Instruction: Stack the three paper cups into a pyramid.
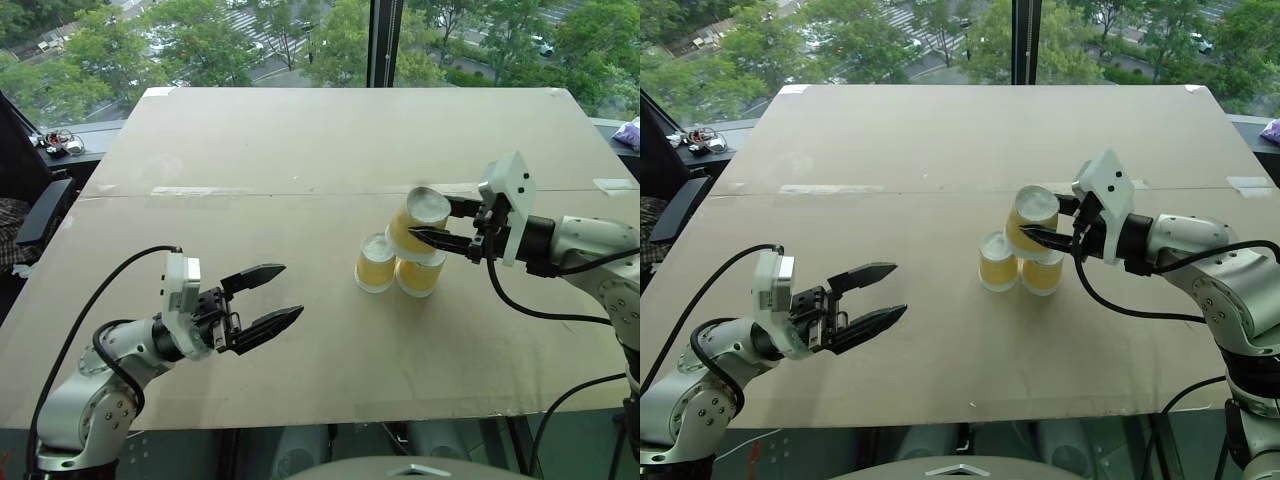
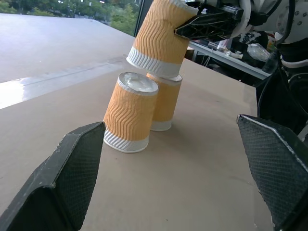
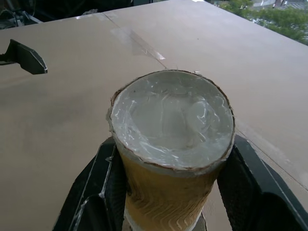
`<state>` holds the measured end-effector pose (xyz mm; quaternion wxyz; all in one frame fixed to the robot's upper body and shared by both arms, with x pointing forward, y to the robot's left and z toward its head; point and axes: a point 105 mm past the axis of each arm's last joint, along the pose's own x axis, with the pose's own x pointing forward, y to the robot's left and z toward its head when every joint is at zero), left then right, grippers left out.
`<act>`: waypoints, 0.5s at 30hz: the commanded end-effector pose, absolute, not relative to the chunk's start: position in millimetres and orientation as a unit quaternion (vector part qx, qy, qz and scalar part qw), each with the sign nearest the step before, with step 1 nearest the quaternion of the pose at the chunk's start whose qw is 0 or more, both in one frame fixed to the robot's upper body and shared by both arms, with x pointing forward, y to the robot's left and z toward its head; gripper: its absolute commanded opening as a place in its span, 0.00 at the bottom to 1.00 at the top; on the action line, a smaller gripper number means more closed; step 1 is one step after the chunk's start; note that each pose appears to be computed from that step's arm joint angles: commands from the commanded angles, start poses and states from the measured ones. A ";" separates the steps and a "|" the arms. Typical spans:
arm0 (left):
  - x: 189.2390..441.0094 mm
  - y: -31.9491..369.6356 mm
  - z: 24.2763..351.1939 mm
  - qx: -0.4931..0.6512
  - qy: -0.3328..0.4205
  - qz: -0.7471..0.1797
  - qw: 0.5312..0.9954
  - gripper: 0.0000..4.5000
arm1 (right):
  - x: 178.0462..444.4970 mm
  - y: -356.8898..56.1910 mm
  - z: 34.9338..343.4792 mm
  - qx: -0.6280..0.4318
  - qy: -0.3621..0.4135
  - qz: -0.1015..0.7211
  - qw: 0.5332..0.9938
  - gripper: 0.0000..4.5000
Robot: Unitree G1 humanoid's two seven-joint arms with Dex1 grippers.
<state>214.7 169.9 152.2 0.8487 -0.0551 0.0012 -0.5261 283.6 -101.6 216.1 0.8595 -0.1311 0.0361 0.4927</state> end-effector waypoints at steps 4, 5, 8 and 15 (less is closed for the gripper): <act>209.5 166.0 163.1 -0.046 -0.022 -0.530 0.846 1.00 | 282.9 -96.4 209.9 -0.146 0.053 0.502 0.851 0.67; 209.1 165.2 162.9 -0.045 -0.022 -0.531 0.846 1.00 | 282.2 -96.8 206.8 -0.151 0.057 0.506 0.848 0.73; 208.7 164.1 162.8 -0.045 -0.022 -0.532 0.845 1.00 | 283.5 -98.4 210.0 -0.164 0.038 0.498 0.851 0.99; 211.5 160.3 158.8 -0.055 -0.011 -0.525 0.849 1.00 | 262.8 -121.8 249.9 -0.174 -0.051 0.503 0.845 0.99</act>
